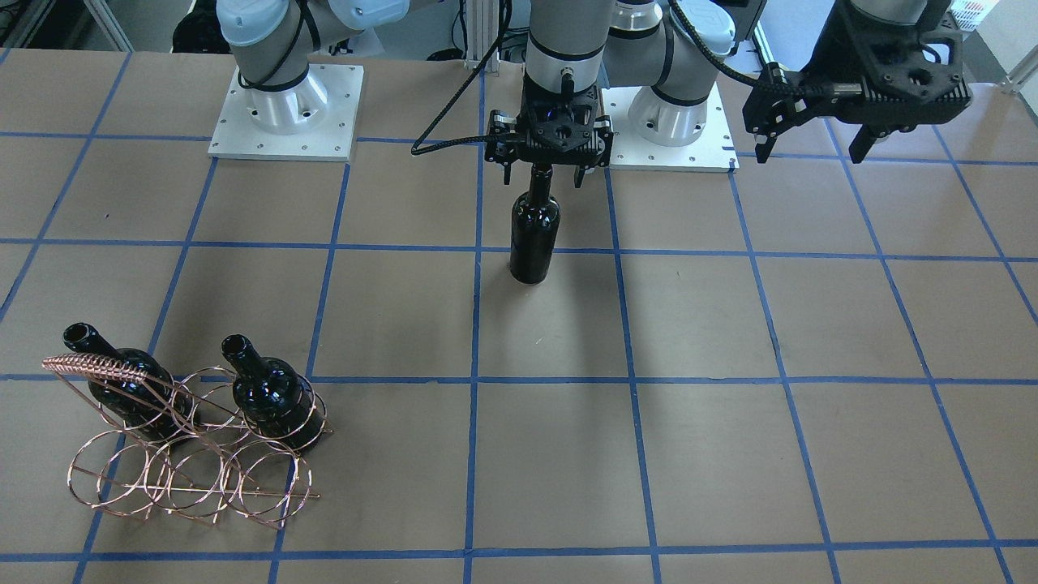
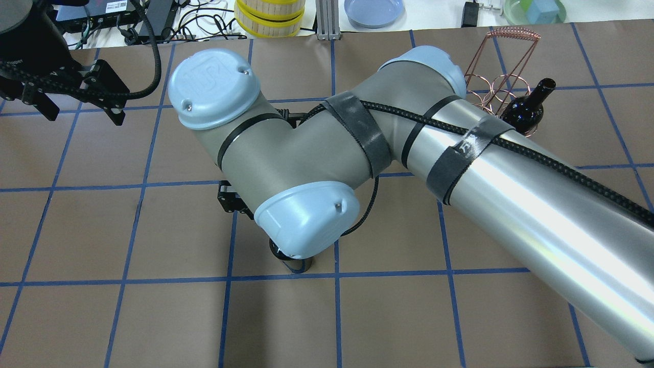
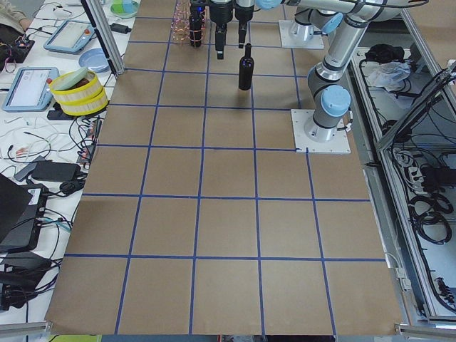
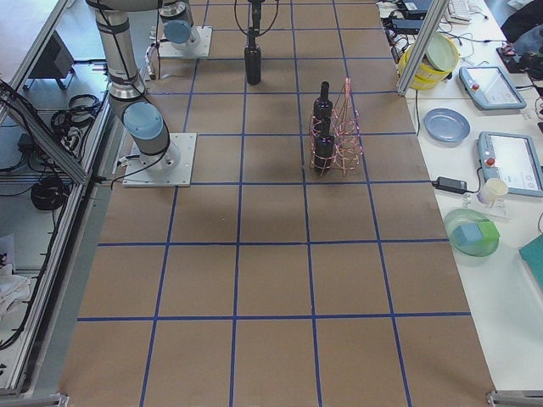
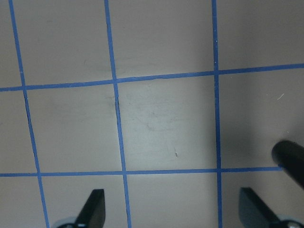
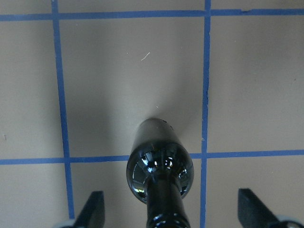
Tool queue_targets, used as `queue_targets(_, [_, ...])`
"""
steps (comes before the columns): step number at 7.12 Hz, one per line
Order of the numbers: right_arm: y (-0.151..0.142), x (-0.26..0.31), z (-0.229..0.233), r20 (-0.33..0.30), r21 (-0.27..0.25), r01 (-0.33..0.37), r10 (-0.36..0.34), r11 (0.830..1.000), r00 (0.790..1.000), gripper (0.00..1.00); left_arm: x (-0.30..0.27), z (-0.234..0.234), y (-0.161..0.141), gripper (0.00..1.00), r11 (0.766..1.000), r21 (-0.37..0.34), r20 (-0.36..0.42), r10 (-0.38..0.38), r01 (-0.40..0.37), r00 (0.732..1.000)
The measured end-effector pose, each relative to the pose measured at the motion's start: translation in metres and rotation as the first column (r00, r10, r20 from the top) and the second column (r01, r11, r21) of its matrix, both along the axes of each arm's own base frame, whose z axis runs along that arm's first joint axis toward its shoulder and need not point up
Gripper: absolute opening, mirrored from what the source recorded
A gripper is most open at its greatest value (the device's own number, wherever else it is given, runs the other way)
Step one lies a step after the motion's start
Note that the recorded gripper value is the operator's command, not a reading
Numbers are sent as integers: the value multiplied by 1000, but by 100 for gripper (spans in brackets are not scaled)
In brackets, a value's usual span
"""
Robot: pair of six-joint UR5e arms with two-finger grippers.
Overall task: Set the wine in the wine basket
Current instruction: 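Lower the right gripper over the bottle neck and close it, then lift the bottle with the right gripper and carry it to the wire basket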
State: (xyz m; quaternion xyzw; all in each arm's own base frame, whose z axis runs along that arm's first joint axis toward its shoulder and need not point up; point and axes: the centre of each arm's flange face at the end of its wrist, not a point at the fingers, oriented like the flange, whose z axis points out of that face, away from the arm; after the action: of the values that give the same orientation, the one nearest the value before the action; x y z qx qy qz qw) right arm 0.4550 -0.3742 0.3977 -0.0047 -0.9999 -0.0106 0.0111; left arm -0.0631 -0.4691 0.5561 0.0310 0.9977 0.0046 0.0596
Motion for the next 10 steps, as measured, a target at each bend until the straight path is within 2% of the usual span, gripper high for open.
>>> queue_targets(2, [2,0,-15,-13,27,1,-1,1000,1000,98,0,0,0,100,1000,0,-1,-1,1,1000])
queue_targets(3, [2,1,-19,-12,36,4,-3,999,1000,90,0,0,0,100,1000,0,-1,0,0,1000])
queue_targets(4, [3,3,-20,-7,41,5,-4,999,1000,75,0,0,0,100,1000,0,-2,0,0,1000])
queue_targets(6, [4,4,-21,5,52,3,-4,999,1000,14,-1,-1,0,100,1000,1,-1,0,0,1000])
queue_targets(7, [4,4,-21,6,53,-1,0,999,1000,0,-1,-1,0,100,1000,1,-1,1,-1,1000])
queue_targets(10, [2,3,-18,12,49,-9,8,999,1000,0,-3,-1,1,100,1000,-1,-4,5,-5,1000])
